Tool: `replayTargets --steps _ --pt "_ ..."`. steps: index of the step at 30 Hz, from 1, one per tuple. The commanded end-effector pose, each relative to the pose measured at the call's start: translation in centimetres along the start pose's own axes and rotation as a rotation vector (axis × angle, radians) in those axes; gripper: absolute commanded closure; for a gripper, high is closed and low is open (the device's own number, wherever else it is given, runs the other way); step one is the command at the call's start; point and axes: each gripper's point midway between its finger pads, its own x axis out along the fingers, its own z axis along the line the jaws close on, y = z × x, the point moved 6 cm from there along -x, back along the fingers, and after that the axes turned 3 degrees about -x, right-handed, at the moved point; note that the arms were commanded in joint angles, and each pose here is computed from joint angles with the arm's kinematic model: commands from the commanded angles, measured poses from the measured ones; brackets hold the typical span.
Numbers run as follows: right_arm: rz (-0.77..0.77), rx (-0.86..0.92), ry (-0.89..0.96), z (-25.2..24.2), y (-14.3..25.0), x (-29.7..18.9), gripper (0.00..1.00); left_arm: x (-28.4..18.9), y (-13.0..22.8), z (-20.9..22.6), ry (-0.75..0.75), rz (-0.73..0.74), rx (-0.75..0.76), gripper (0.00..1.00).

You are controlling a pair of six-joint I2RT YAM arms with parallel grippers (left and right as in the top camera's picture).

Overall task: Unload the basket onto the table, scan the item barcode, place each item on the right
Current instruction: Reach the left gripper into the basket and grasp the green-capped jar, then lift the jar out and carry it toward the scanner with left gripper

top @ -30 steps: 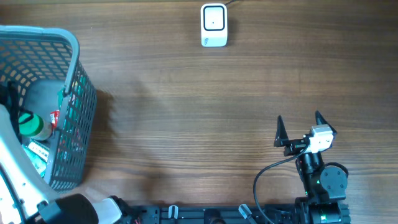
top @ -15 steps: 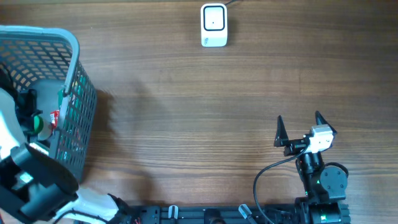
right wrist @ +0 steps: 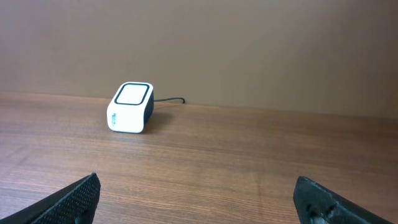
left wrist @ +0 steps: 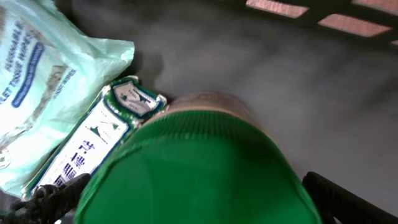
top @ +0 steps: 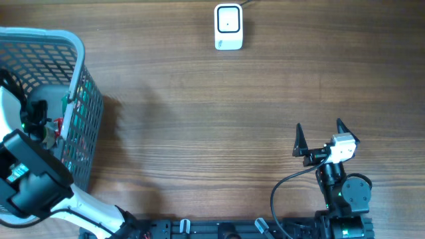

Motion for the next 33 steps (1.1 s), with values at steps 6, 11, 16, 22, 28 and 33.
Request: replayTargets --steps 6,11,16,22,28,33 --pt "-0.001 0.010 0.020 -0.2 0.0 0.0 0.00 3.3 0.3 1.2 -0.096 -0.001 0.018 0.25" --pt "-0.001 0.010 0.020 -0.2 0.0 0.0 0.00 3.0 -0.5 1.5 -0.127 -0.060 0.073 0.47" --pt "-0.001 0.010 0.020 -0.2 0.0 0.0 0.00 0.9 -1.5 1.5 -0.115 -0.107 0.065 0.48" --pt "-0.001 0.010 0.020 -0.2 0.0 0.0 0.00 -6.2 -1.6 0.1 0.039 -0.183 0.071 0.48" --pt "-0.001 0.010 0.020 -0.2 0.0 0.0 0.00 -15.9 0.1 1.0 0.298 -0.287 0.081 0.47" --pt "-0.001 0.010 0.020 -0.2 0.0 0.0 0.00 -22.7 2.7 3.6 0.518 -0.344 0.109 0.47"
